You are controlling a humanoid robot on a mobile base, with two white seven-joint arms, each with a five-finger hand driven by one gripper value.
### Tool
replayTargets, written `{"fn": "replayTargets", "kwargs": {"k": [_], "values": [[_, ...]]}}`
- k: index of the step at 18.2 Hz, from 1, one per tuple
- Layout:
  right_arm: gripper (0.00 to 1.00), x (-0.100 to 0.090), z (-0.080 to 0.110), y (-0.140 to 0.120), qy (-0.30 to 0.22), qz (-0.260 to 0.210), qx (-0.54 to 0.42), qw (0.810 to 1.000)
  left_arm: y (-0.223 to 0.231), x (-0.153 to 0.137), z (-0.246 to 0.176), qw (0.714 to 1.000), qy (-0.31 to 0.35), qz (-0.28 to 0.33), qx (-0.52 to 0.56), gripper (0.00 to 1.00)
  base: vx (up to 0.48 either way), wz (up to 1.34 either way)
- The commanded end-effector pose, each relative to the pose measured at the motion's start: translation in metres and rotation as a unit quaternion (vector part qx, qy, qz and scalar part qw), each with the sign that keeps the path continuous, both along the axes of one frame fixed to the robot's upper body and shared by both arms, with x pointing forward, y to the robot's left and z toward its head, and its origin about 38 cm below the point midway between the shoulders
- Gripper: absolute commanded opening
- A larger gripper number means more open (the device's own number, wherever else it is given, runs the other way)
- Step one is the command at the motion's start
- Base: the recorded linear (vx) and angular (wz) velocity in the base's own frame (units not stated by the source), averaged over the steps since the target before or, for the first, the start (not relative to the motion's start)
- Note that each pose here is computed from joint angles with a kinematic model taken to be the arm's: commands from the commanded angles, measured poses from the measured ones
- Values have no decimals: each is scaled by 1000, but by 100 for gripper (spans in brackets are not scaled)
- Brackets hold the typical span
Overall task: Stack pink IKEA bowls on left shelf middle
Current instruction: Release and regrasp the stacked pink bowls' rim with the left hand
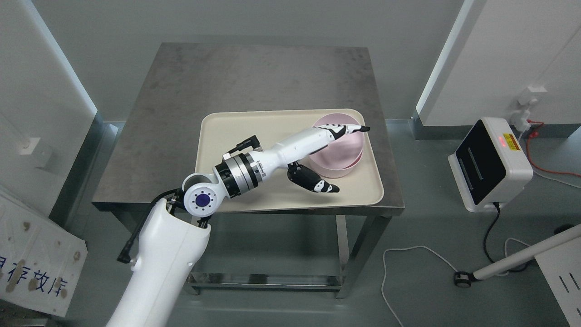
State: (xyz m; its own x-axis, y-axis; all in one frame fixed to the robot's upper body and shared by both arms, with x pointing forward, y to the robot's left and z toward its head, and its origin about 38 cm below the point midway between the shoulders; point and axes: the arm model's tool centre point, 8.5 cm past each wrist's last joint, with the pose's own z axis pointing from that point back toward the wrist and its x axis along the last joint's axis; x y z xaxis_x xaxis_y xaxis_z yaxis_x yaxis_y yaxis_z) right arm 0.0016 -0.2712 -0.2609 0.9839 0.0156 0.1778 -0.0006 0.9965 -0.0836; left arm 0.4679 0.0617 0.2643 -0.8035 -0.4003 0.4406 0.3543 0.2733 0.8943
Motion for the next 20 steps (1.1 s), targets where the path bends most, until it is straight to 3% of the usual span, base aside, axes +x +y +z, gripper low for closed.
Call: {"fn": "replayTargets", "kwargs": {"k": [1, 15, 20], "values": [[100, 0, 1, -11, 0, 0, -9, 1000, -22, 10, -18, 983, -49, 36, 172, 94, 0, 0], [100, 0, 1, -11, 0, 0, -9, 1000, 31, 25, -11, 985, -27, 92, 147, 93, 0, 0], [100, 0, 1, -11, 0, 0, -9, 1000, 18, 22, -10, 981, -22, 69, 182, 79, 0, 0]]}}
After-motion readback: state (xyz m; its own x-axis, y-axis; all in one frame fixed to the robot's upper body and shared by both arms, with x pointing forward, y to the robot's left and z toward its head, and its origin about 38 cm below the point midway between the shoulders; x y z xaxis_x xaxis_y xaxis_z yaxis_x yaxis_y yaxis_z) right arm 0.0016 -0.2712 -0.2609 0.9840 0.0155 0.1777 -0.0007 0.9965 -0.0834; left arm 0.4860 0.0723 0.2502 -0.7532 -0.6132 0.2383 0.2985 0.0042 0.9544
